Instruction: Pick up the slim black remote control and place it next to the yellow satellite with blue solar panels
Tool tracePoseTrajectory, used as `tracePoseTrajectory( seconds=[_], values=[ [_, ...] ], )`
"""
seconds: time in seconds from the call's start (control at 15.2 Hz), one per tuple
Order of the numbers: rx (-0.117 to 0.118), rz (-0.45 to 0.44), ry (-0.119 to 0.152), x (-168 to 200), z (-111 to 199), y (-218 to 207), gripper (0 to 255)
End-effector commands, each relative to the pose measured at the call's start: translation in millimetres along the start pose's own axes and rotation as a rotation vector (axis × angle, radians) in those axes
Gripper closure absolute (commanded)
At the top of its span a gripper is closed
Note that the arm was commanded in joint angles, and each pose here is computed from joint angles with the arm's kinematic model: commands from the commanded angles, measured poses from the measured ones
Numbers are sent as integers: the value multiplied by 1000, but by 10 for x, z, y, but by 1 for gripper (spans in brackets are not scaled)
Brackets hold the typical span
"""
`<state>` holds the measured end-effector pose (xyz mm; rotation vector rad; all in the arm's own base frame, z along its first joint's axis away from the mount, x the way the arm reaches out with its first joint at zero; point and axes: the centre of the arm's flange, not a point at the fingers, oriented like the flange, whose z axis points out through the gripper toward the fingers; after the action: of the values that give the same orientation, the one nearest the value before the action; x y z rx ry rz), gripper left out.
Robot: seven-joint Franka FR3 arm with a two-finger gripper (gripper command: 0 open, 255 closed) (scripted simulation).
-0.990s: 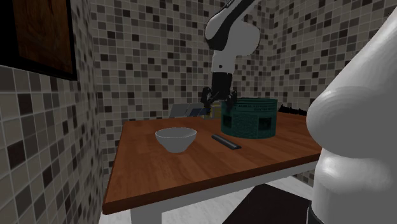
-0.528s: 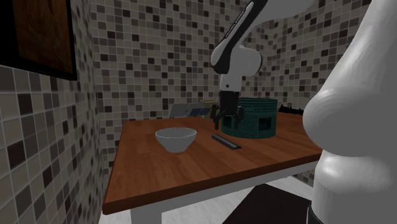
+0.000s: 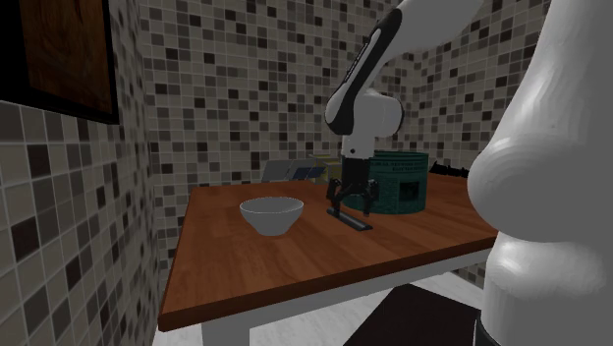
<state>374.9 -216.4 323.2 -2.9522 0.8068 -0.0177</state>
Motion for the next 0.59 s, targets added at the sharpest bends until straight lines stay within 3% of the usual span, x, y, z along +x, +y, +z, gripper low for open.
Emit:
tracePoseTrajectory(
  seconds=[0.0, 0.46, 0.53],
  values=[
    [0, 0, 1, 3, 85, 8, 0],
    [0, 0, 0, 3, 85, 8, 0],
    [0, 0, 0, 3, 85, 8, 255]
  ],
)
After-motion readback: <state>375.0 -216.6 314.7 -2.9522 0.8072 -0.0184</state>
